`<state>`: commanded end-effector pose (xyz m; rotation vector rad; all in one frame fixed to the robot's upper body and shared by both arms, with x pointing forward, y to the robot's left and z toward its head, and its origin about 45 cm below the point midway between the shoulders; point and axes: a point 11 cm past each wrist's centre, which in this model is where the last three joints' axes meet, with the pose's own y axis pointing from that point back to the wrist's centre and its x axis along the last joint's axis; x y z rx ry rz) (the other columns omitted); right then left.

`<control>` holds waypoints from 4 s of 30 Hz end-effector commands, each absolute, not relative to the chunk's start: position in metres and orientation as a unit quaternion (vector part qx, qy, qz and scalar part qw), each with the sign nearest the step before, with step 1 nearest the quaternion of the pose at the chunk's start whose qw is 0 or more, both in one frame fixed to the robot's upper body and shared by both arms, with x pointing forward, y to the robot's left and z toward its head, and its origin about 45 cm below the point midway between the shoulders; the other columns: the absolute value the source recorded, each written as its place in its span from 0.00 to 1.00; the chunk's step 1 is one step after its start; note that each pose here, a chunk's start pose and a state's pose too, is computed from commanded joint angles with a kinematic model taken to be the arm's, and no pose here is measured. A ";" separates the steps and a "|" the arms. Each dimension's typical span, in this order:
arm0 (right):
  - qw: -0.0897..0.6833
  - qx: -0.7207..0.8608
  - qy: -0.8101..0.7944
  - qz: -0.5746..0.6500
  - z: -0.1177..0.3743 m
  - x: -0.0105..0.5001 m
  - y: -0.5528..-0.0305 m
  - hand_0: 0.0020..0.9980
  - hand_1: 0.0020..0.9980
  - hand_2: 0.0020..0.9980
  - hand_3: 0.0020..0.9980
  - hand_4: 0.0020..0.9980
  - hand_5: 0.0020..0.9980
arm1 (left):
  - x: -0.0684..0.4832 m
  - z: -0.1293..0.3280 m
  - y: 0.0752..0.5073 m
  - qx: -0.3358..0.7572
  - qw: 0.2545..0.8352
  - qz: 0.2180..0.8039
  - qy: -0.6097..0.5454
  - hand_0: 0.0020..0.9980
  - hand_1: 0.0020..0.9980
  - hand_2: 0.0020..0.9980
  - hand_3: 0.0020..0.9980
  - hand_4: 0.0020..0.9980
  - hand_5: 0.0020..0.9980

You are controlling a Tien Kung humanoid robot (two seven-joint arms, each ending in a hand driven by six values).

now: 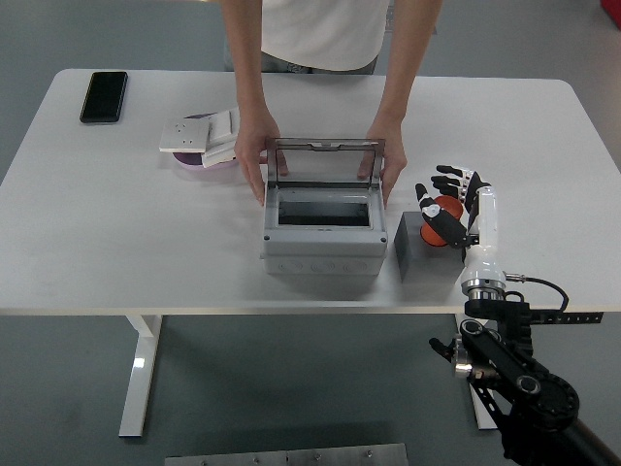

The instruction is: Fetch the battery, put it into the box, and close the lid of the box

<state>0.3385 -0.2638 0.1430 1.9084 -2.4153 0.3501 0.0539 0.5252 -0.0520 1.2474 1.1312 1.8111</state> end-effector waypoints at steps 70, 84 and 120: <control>0.077 0.631 -0.766 0.092 0.119 0.332 -0.260 0.55 0.52 0.49 0.49 0.27 0.00 | 0.064 -0.048 0.529 0.478 0.332 0.695 0.423 0.61 0.74 0.58 0.56 0.38 0.00; 0.069 0.630 -0.769 0.086 0.119 0.331 -0.262 0.41 0.35 0.33 0.36 0.23 0.00 | 0.064 -0.048 0.529 0.479 0.331 0.694 0.423 0.61 0.74 0.58 0.56 0.38 0.00; 0.060 0.625 -0.770 0.114 0.145 0.348 -0.272 0.35 0.33 0.33 0.33 0.18 0.00 | 0.066 -0.047 0.530 0.484 0.334 0.692 0.419 0.61 0.74 0.59 0.56 0.37 0.00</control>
